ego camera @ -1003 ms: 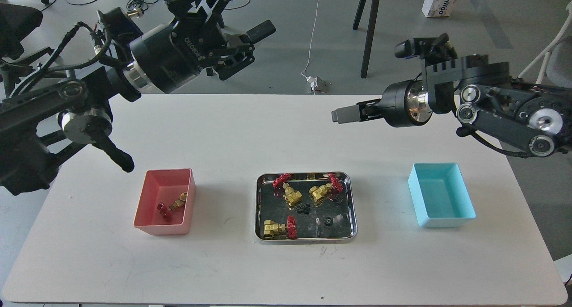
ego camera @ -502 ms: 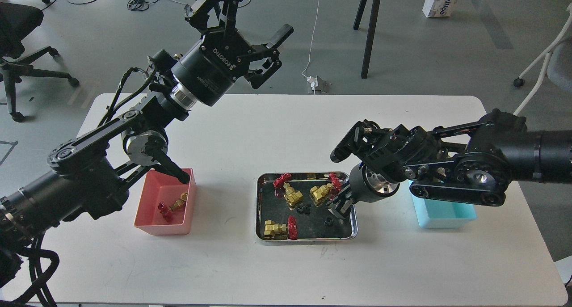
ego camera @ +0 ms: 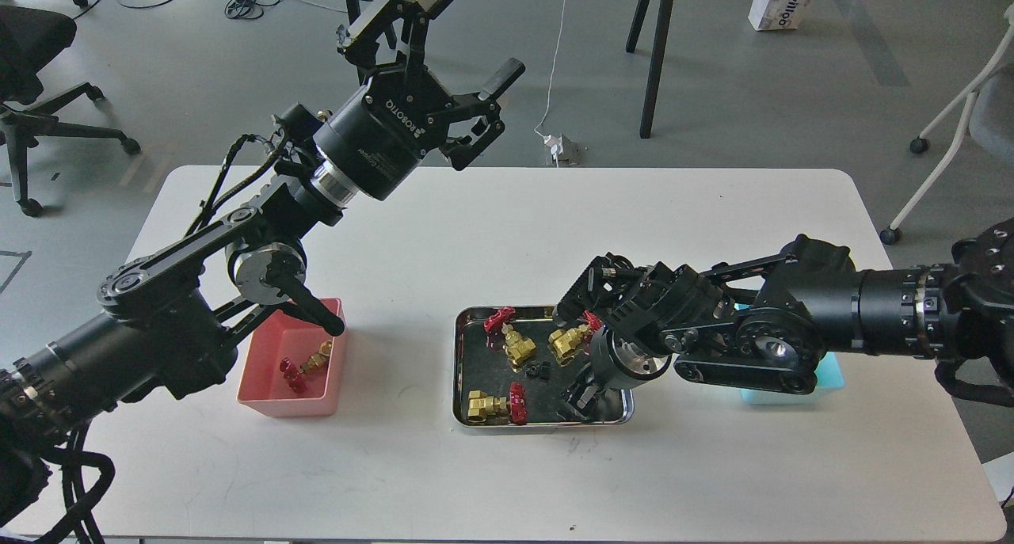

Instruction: Place valve in pink box and gear in blue box

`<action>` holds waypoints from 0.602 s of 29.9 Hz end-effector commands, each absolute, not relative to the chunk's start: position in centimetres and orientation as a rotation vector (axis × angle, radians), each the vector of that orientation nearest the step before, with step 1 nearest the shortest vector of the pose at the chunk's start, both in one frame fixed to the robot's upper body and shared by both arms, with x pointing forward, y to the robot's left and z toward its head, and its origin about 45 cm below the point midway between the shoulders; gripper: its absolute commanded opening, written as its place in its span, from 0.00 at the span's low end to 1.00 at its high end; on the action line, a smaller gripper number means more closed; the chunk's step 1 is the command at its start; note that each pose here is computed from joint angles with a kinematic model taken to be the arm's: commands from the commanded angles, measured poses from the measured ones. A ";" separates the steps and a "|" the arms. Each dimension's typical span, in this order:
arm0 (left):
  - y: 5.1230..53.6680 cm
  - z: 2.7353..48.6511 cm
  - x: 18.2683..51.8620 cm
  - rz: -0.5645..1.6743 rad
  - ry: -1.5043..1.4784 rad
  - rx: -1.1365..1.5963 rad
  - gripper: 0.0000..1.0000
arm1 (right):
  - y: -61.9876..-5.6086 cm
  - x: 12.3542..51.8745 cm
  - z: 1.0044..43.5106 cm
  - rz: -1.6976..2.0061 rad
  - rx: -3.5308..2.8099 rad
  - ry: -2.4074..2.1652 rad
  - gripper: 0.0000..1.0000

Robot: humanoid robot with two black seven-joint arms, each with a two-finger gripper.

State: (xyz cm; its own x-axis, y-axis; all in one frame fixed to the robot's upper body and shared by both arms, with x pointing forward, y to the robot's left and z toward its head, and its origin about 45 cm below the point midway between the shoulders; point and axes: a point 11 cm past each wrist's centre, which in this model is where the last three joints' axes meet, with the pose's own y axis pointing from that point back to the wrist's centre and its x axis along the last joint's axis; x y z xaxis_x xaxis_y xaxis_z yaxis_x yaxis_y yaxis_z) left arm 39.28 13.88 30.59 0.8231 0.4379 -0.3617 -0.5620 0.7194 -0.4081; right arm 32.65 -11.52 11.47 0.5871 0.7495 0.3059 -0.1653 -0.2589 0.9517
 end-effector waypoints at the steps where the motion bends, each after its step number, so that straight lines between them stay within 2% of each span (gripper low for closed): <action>1: 13.9 30.4 39.3 0.561 0.252 -0.528 0.91 | -11.5 32.7 11.0 0.934 1.601 0.496 0.54; 11: 13.9 29.3 39.1 0.575 0.275 -0.524 0.91 | -11.0 32.3 9.8 0.920 1.602 0.501 0.48; 18: 14.0 29.2 39.2 0.580 0.276 -0.524 0.91 | -11.1 32.3 10.0 0.922 1.599 0.503 0.31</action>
